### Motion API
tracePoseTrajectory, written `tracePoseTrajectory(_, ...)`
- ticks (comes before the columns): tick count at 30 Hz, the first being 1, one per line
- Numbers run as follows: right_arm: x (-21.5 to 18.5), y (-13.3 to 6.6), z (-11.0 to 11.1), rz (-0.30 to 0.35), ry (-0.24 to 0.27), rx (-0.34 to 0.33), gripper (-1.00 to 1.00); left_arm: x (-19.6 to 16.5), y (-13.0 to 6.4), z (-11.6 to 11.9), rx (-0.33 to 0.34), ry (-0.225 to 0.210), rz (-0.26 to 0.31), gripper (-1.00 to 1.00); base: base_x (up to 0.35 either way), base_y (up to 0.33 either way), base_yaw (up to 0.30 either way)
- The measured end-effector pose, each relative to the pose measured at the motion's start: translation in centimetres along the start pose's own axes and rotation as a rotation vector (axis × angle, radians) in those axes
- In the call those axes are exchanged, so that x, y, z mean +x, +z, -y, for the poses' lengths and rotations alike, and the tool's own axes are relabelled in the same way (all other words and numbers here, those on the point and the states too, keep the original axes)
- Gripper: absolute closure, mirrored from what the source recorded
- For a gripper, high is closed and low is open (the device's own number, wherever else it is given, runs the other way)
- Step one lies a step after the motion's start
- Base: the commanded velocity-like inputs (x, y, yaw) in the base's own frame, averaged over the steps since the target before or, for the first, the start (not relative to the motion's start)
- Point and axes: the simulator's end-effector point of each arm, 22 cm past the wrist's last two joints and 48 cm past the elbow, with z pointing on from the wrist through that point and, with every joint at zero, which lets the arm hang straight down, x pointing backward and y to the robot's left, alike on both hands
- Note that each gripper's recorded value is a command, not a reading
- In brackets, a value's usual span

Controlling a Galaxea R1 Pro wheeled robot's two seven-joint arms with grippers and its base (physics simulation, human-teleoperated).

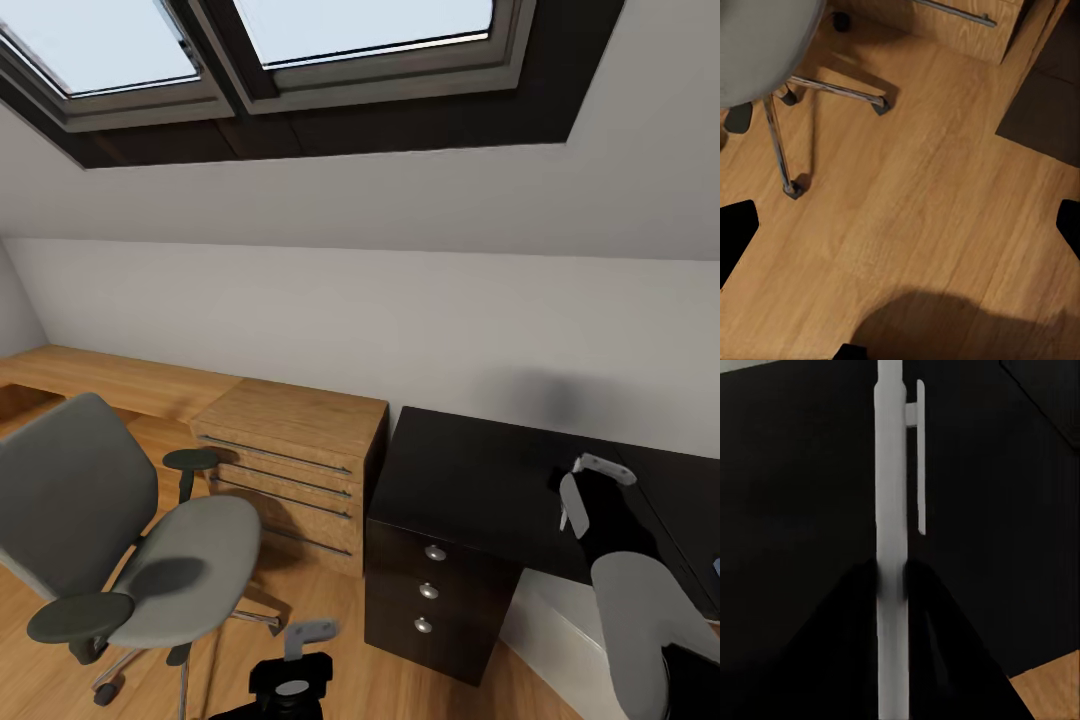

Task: In the bedroom, organize the workspace by keeping the computer under the desk, ensuring the monitor is on the desk, placing the keyboard on the desk next to the monitor, placing the mouse on the desk next to the keyboard, moving the folder from the swivel chair onto the desk next to the mouse, stacking the notebook on top of the folder with the pen on top of the notebook, and positioning the swivel chair next to the desk.

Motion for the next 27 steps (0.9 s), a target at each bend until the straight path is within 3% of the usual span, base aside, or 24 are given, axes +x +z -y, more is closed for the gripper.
tracePoseTrajectory(6, 0.9, 0.0, -1.0, -0.036, -0.025, -0.044, 1.00, 1.7, 2.9, 0.2, 0.085, 0.038, -0.022, -1.00, 0.000, 0.000, 0.000)
tracePoseTrajectory(7, 2.0, -0.2, -2.3, -0.082, -0.042, -0.107, 1.00, 3.0, 4.2, 0.3, 0.139, 0.070, -0.037, -1.00, 0.000, 0.000, 0.000)
tracePoseTrajectory(14, 3.9, -0.6, -3.2, -0.171, -0.066, -0.149, 1.00, 5.1, 6.2, -0.8, 0.173, 0.117, -0.065, -1.00, 0.000, 0.000, 0.000)
tracePoseTrajectory(23, 4.3, -0.7, -3.2, -0.192, -0.072, -0.153, 1.00, 6.1, 8.0, -2.7, 0.142, 0.133, -0.083, -1.00, 0.000, 0.000, 0.000)
tracePoseTrajectory(27, 4.3, -0.6, -3.2, -0.192, -0.073, -0.153, 1.00, 5.9, 8.6, -3.3, 0.109, 0.121, -0.062, -1.00, 0.000, 0.000, 0.000)
